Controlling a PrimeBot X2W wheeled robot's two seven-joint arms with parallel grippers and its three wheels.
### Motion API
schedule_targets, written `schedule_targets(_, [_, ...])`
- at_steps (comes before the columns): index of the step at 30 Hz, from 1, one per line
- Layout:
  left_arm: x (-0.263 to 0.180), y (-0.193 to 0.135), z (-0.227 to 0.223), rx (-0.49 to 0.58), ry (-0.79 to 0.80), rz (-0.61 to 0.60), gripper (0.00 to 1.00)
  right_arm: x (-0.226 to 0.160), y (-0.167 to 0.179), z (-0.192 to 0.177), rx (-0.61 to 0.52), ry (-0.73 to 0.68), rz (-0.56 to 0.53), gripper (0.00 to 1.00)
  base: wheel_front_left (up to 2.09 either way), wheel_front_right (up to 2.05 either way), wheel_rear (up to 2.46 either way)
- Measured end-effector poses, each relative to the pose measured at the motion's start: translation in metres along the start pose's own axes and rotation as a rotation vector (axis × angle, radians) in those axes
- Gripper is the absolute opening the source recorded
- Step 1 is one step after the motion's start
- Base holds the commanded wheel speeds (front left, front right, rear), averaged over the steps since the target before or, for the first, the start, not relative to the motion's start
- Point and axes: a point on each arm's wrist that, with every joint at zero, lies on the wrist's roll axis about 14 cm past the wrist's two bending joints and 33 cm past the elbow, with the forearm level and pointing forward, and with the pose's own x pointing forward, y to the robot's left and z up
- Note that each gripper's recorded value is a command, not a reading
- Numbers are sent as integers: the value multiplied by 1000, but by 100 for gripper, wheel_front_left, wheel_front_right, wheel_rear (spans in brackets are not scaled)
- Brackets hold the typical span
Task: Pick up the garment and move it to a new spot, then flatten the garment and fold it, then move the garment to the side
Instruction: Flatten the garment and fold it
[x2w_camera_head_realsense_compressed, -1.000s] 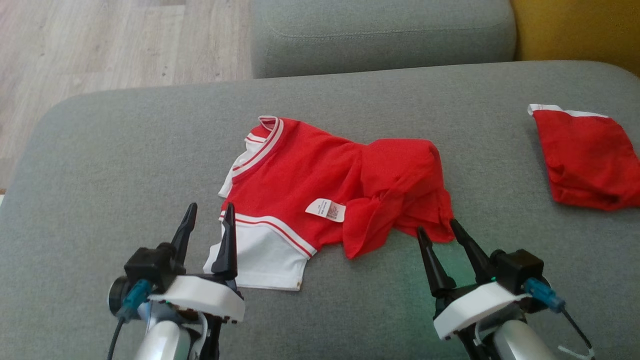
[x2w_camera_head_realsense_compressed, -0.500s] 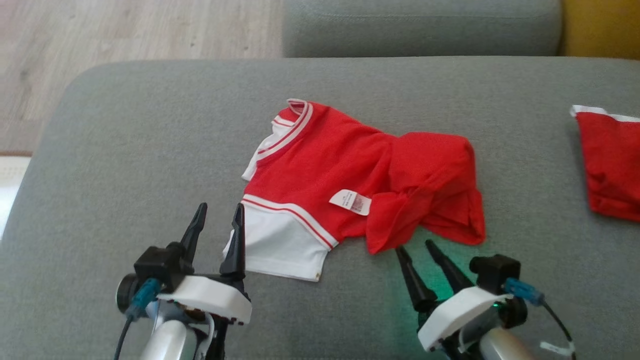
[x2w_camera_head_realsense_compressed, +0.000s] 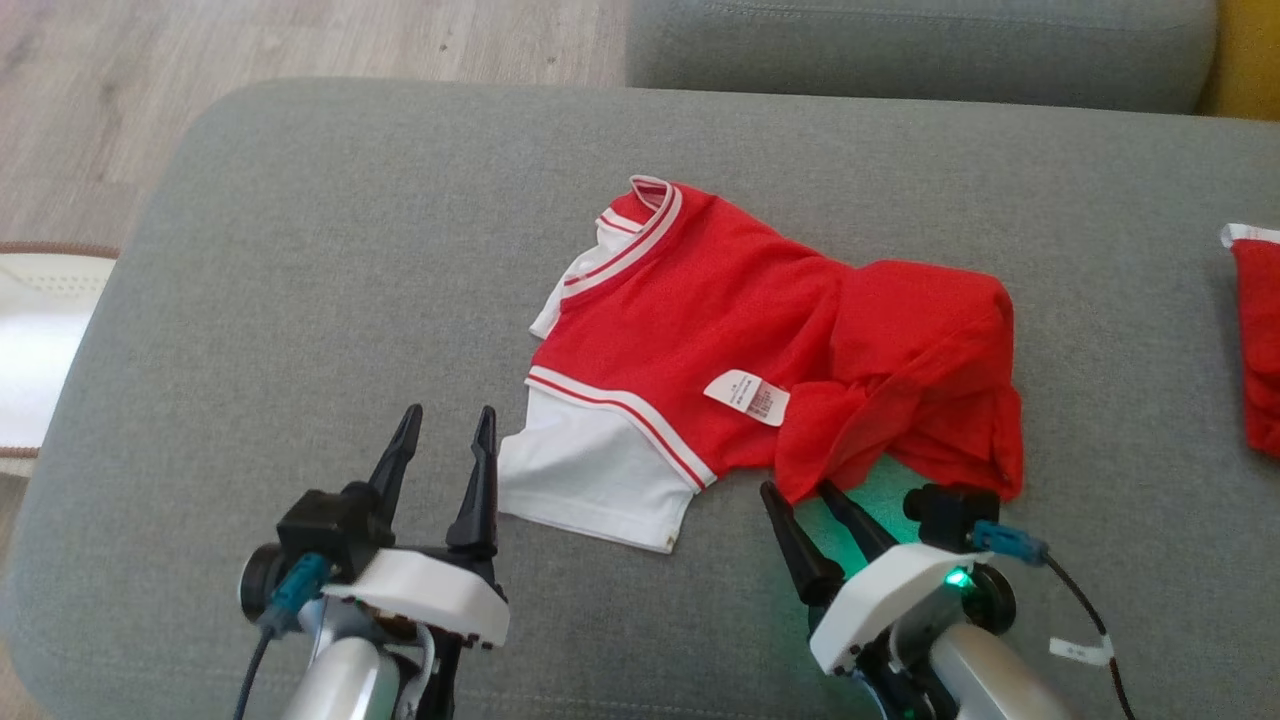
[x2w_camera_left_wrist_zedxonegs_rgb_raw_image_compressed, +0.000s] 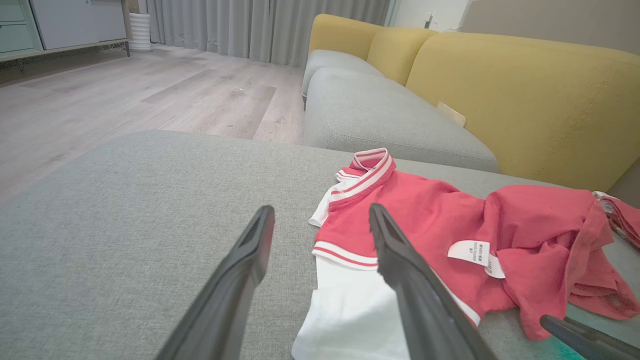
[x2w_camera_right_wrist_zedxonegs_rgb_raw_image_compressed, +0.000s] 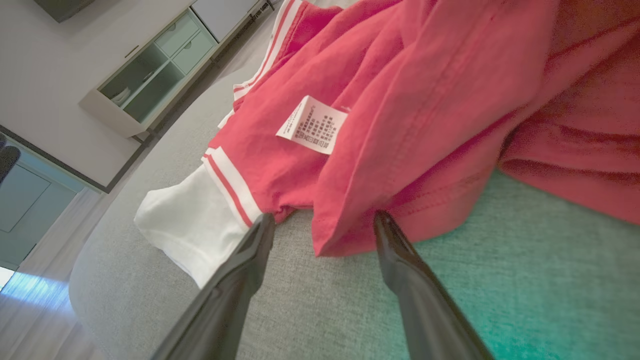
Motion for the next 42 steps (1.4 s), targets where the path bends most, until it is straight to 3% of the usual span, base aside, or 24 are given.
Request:
schedule_targets(1, [0, 1, 0, 0, 1, 2, 100, 1, 1, -2, 1, 9, 3, 100, 0, 0, 0])
schedule_targets(2, [1, 1, 0, 1, 1, 3, 100, 3, 1, -3, -2, 18, 5, 90, 0, 0, 0])
schedule_targets(4, [3, 2, 1, 3, -3, 3, 100, 6, 1, -3, -4, 21, 9, 0, 0, 0, 0])
schedule_targets(11, [8, -1, 4, 4, -11, -7, 100, 8, -7, 3, -5, -1, -14, 0, 0, 0, 0])
schedule_targets(17, [12, -10, 8, 1, -26, -36, 100, -8, -36, 14, -11, -51, -100, 0, 0, 0, 0])
schedule_targets(28, [18, -38, 12, -8, -39, -115, 100, -103, -143, 28, -86, -71, -379, 0, 0, 0, 0])
schedule_targets(38, [19, -47, 14, -7, -44, -136, 100, -143, -179, 53, -124, -115, -520, 0, 0, 0, 0])
schedule_targets(39, [19, -47, 14, -6, -44, -136, 100, -143, -179, 53, -120, -114, -523, 41, 0, 0, 0])
schedule_targets(40, [19, -47, 14, -6, -45, -136, 100, -143, -177, 52, -117, -113, -524, 41, 0, 0, 0])
schedule_targets(41, [19, -46, 15, -6, -46, -136, 100, -142, -175, 52, -121, -115, -523, 100, 0, 0, 0])
schedule_targets(42, [18, -46, 15, -6, -47, -135, 100, -141, -172, 51, -132, -114, -519, 100, 0, 0, 0])
